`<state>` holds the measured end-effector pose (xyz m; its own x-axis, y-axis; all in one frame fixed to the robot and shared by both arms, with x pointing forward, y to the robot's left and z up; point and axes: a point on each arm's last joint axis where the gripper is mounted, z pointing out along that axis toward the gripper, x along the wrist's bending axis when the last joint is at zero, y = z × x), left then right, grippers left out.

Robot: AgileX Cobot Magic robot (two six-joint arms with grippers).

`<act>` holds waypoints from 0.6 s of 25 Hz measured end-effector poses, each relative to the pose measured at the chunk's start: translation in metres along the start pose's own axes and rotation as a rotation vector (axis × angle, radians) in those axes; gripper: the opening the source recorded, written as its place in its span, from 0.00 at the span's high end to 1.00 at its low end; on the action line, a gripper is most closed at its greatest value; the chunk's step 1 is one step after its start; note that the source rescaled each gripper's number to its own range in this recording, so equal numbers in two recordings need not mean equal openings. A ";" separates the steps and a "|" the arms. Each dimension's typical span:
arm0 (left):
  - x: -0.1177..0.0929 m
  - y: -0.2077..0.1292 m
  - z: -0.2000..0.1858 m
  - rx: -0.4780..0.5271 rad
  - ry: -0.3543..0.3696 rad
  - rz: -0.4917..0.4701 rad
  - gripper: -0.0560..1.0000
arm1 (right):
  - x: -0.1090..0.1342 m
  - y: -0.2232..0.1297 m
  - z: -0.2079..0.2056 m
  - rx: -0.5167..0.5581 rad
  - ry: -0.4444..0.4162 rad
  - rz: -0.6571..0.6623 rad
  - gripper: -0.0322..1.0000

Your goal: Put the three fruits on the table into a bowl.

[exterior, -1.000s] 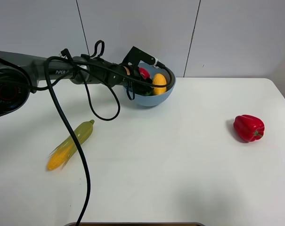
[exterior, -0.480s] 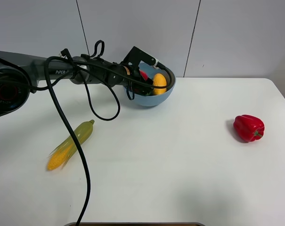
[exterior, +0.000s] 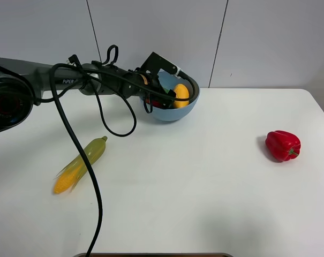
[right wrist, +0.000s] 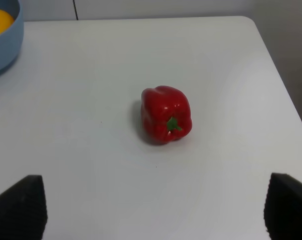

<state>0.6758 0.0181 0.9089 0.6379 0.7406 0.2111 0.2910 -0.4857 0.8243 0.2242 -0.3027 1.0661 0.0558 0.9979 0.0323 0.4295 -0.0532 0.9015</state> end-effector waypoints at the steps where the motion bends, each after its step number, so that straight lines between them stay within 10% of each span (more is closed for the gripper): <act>1: 0.001 0.003 -0.002 0.002 0.000 0.004 0.01 | 0.000 0.000 0.000 0.000 0.000 0.000 0.08; 15: 0.025 0.086 -0.119 0.136 -0.002 0.031 0.00 | 0.000 0.000 0.000 0.000 0.000 0.000 0.08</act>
<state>0.6320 0.0498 1.0476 0.6492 0.7235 0.2346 0.3647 -0.5668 0.7387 0.2242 -0.3027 1.0661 0.0558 0.9979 0.0323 0.4295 -0.0532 0.9015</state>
